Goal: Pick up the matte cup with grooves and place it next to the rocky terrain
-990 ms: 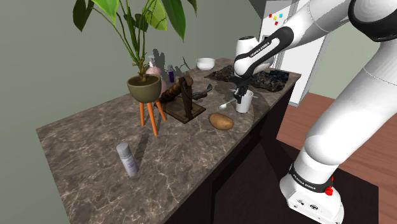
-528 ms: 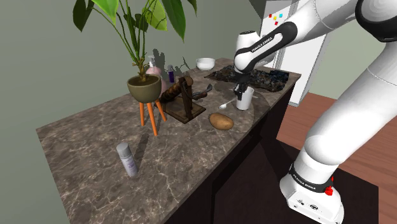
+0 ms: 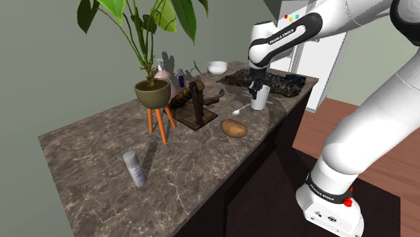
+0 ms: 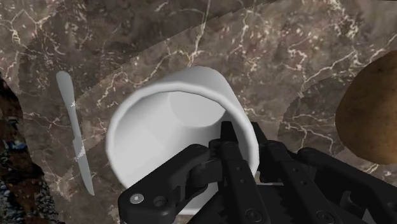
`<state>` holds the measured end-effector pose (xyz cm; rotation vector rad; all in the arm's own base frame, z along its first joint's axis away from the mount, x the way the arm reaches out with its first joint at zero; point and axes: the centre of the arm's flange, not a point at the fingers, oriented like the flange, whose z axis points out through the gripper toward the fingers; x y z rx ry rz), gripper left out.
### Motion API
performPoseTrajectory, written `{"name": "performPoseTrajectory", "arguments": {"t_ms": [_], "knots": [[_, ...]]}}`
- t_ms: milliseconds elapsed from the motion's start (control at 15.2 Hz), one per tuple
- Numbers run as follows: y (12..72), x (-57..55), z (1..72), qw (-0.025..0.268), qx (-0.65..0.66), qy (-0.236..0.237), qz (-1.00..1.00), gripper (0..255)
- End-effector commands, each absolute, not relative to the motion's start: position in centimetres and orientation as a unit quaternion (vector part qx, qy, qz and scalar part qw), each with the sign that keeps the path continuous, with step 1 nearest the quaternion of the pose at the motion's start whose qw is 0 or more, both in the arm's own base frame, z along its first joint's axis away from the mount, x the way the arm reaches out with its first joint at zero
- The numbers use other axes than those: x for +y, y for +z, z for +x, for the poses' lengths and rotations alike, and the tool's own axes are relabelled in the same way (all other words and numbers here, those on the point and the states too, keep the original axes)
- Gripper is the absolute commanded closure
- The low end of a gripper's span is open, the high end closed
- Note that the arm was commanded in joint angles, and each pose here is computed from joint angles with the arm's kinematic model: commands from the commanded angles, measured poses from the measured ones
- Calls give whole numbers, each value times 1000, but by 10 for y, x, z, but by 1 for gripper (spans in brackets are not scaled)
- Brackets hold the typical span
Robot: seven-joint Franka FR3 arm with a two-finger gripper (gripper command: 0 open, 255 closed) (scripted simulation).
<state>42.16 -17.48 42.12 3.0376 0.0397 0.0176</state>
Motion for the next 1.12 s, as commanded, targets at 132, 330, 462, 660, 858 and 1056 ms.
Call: {"name": "performPoseTrajectory", "arguments": {"t_ms": [132, 330, 462, 660, 858, 1056], "knots": [[442, -175, 421, 52, 13, 6, 999, 255], [458, -175, 421, 52, 13, 6, 999, 255], [469, -175, 421, 52, 13, 6, 999, 255], [485, -175, 421, 52, 13, 6, 999, 255], [500, -175, 421, 52, 13, 6, 999, 255], [516, -175, 421, 52, 13, 6, 999, 255]]}}
